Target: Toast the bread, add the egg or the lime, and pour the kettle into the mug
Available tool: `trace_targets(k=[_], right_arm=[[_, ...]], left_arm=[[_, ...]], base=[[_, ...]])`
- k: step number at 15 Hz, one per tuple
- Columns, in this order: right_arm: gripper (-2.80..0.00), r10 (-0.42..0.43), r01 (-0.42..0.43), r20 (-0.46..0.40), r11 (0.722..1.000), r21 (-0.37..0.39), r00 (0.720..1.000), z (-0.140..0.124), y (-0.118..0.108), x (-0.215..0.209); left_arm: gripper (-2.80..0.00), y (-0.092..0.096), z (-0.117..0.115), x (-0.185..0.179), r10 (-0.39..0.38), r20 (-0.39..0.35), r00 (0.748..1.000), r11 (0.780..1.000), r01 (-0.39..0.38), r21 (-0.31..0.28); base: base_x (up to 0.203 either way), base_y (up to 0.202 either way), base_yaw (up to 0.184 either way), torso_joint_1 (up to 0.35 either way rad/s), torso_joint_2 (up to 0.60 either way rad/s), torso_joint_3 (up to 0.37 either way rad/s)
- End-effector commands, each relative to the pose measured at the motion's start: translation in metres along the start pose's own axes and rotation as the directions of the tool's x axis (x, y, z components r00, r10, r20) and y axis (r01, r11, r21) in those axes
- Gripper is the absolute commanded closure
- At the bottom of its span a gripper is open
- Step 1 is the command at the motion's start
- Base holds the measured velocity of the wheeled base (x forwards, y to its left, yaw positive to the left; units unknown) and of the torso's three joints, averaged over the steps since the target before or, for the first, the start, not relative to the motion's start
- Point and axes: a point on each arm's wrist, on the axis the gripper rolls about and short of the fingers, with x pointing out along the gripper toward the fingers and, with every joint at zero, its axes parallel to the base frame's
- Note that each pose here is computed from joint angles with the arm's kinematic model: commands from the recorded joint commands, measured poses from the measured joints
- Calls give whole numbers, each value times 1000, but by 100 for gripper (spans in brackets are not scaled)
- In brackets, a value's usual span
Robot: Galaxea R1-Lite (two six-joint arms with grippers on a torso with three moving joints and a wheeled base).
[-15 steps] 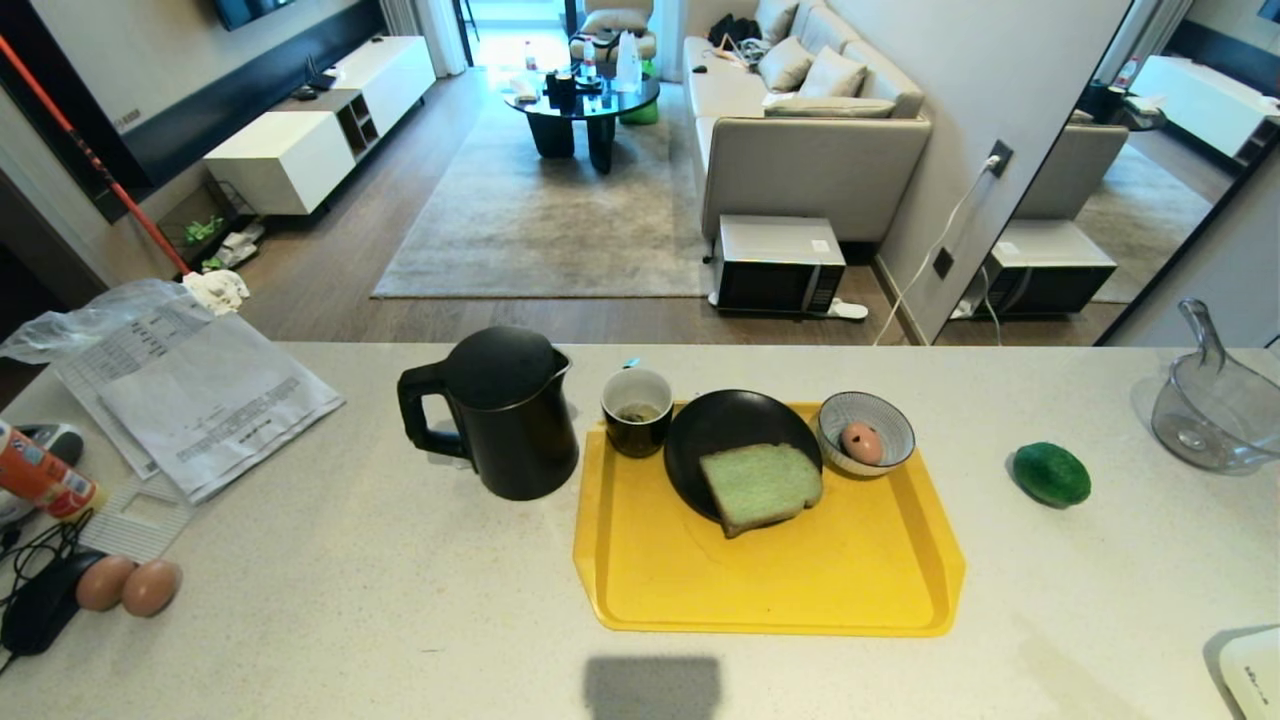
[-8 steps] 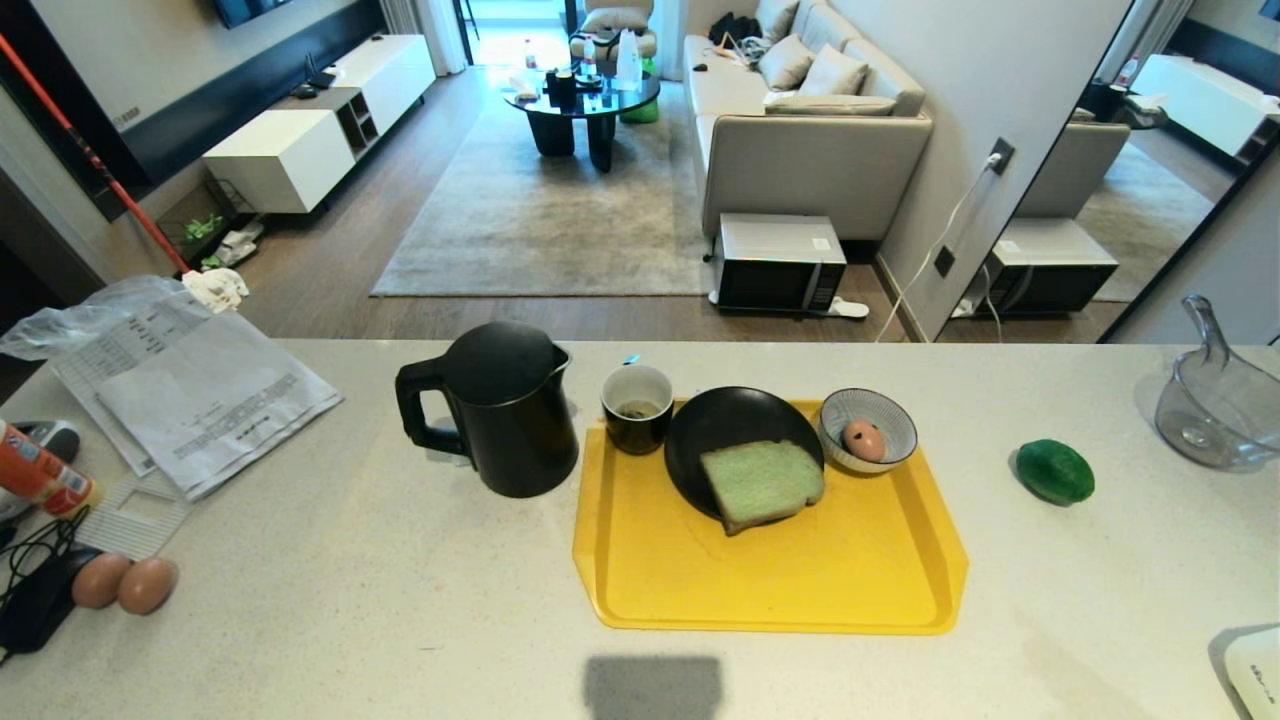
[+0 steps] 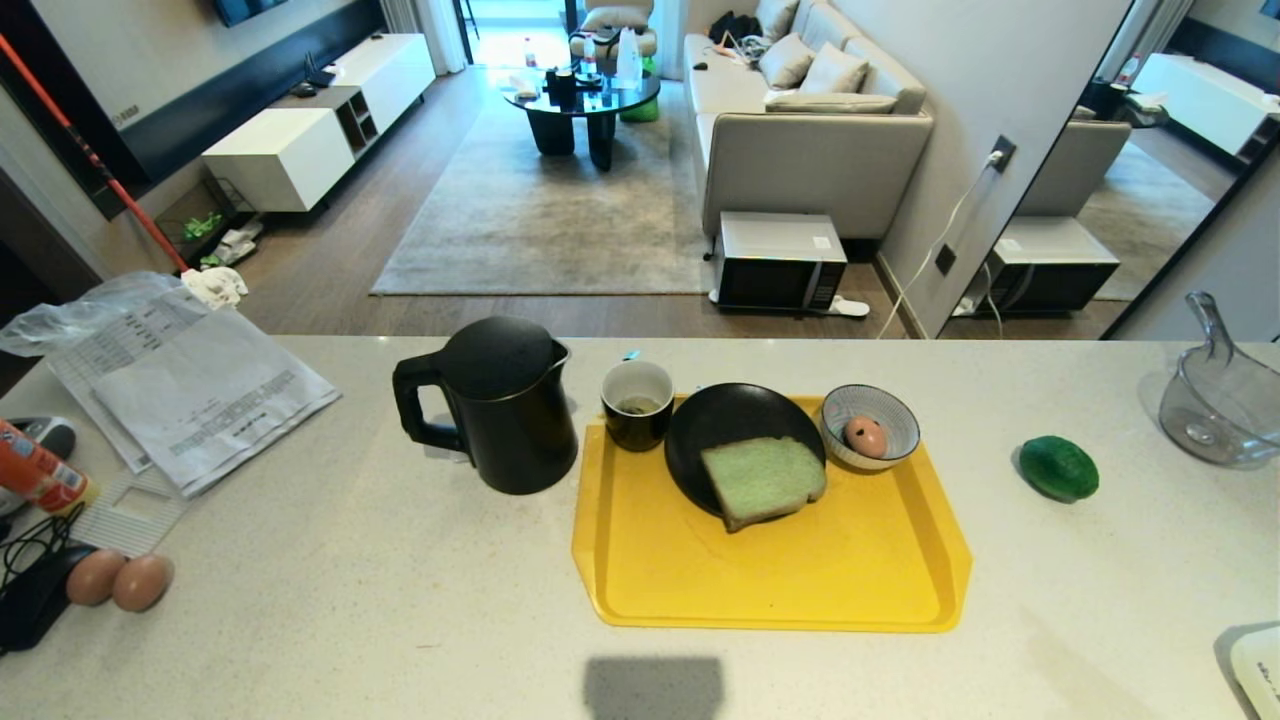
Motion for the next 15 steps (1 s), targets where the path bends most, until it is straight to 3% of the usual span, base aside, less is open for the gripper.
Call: trace_targets(k=[1,15], right_arm=[[0,0,0,-1,1000,-1,1000,0,0,0],[0,0,0,-1,1000,-1,1000,0,0,0]], left_arm=[[0,0,-4,1,1,-12,1000,1000,-1,0],[0,0,-4,1,1,-12,1000,1000,-1,1]], base=[[0,0,0,-66,134,66],[0,0,0,-68,134,61]])
